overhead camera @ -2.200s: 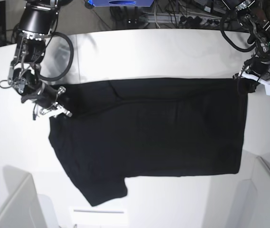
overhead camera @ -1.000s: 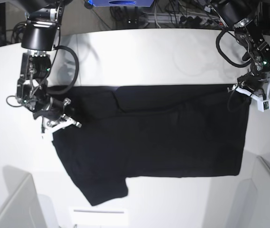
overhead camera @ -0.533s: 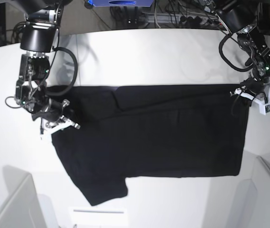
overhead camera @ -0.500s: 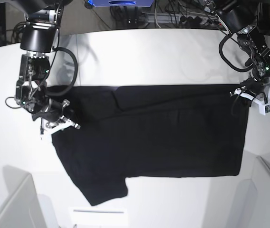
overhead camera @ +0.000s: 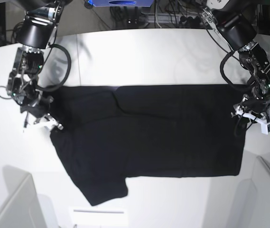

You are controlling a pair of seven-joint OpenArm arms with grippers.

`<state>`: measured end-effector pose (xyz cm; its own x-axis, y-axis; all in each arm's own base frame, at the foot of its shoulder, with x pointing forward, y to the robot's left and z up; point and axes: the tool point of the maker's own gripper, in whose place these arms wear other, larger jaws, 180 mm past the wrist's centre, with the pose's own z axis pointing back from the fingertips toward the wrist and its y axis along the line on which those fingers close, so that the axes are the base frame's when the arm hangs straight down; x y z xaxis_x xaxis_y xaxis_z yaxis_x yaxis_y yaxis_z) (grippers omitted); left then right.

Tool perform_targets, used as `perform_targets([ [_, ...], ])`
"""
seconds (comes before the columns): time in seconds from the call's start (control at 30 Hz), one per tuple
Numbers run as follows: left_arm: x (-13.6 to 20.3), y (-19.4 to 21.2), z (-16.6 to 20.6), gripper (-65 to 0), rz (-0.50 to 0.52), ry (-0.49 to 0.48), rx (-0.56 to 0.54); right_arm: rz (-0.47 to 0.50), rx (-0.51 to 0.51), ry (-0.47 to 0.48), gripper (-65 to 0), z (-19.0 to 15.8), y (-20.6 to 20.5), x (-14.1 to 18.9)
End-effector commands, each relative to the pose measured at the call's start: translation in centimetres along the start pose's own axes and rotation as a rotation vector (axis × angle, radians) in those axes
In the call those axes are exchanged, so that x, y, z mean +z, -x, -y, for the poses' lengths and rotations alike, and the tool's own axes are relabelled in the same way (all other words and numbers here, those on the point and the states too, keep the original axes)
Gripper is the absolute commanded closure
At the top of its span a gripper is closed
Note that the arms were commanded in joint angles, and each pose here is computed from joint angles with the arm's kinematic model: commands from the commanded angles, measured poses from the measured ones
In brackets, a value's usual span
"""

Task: Fold the T-shirt properly
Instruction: 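Drag the shirt further toward the robot base with both grippers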

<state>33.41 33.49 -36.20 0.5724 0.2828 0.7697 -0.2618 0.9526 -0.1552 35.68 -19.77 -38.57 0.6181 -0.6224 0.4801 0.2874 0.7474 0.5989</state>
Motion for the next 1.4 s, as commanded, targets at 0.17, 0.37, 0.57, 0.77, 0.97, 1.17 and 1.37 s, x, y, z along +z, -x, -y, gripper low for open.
perform_targets([
  [0.17,1.6,-3.9,-0.4,-37.0,0.115,-0.013,-0.027,0.187,-0.01,-0.017,-31.2,-0.2,-3.6,4.5],
  [0.37,6.0,-1.5,-3.9,-37.5,0.157,-0.09,0.037,0.274,-0.057,0.018,-31.2,0.8,-2.0,8.5],
  [0.57,9.5,2.7,-6.9,-37.5,0.16,-0.07,0.202,0.215,-0.11,0.052,-32.1,2.1,2.3,9.1],
  [0.77,9.7,6.7,-7.8,-37.5,0.082,-0.07,0.269,0.16,-0.237,0.121,-32.1,4.7,5.8,9.0],
  [0.97,8.7,8.7,-8.2,-37.5,0.052,-0.07,0.327,0.154,-0.291,0.159,-32.1,6.7,7.4,7.7],
  [1.17,7.1,9.2,-6.4,-37.5,0.049,-0.024,0.31,0.136,-0.315,0.17,-32.3,7.5,8.2,6.9],
  [1.37,5.4,9.5,-6.2,-37.2,0.041,-0.012,0.372,0.125,-0.35,0.168,-37.5,7.8,8.5,5.7],
])
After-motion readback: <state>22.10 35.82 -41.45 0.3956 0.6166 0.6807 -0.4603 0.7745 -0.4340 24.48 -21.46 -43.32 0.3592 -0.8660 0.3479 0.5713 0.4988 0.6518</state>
